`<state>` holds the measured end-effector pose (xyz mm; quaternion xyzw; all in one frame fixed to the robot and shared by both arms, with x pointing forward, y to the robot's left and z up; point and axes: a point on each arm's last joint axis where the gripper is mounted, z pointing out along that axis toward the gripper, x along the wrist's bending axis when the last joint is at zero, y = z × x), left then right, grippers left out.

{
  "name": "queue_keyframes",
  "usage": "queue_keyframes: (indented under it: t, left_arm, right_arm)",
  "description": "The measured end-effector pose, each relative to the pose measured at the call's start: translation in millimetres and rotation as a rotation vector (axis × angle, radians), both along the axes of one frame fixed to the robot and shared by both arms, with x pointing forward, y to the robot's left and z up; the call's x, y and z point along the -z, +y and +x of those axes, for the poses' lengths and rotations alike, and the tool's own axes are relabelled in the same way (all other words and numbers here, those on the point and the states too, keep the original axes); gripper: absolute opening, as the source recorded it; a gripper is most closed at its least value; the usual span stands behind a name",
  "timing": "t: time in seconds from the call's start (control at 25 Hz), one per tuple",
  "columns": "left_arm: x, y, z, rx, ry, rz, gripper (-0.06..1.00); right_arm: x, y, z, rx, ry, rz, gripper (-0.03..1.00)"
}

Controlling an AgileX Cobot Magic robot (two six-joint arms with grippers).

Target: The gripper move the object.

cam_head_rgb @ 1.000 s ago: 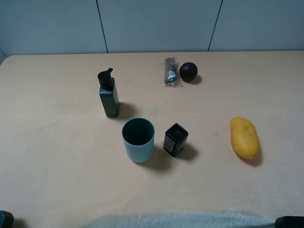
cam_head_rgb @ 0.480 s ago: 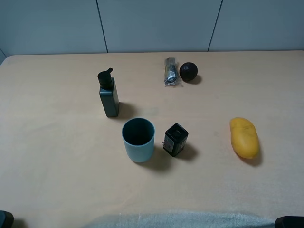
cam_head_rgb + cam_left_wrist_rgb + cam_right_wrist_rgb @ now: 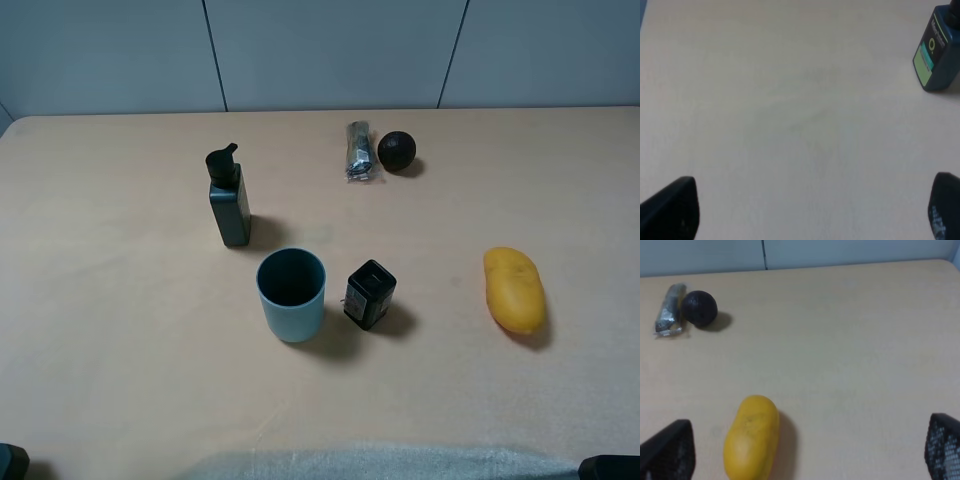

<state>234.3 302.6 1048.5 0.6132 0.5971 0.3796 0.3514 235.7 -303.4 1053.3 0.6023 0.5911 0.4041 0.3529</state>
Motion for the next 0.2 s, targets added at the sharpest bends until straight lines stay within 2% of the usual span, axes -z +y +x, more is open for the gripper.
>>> queue_keyframes:
  t: [0.2]
  left_arm:
    - [0.0, 0.0, 0.0, 0.000, 0.000, 0.000, 0.92]
  right_arm:
    - [0.0, 0.0, 0.0, 0.000, 0.000, 0.000, 0.69]
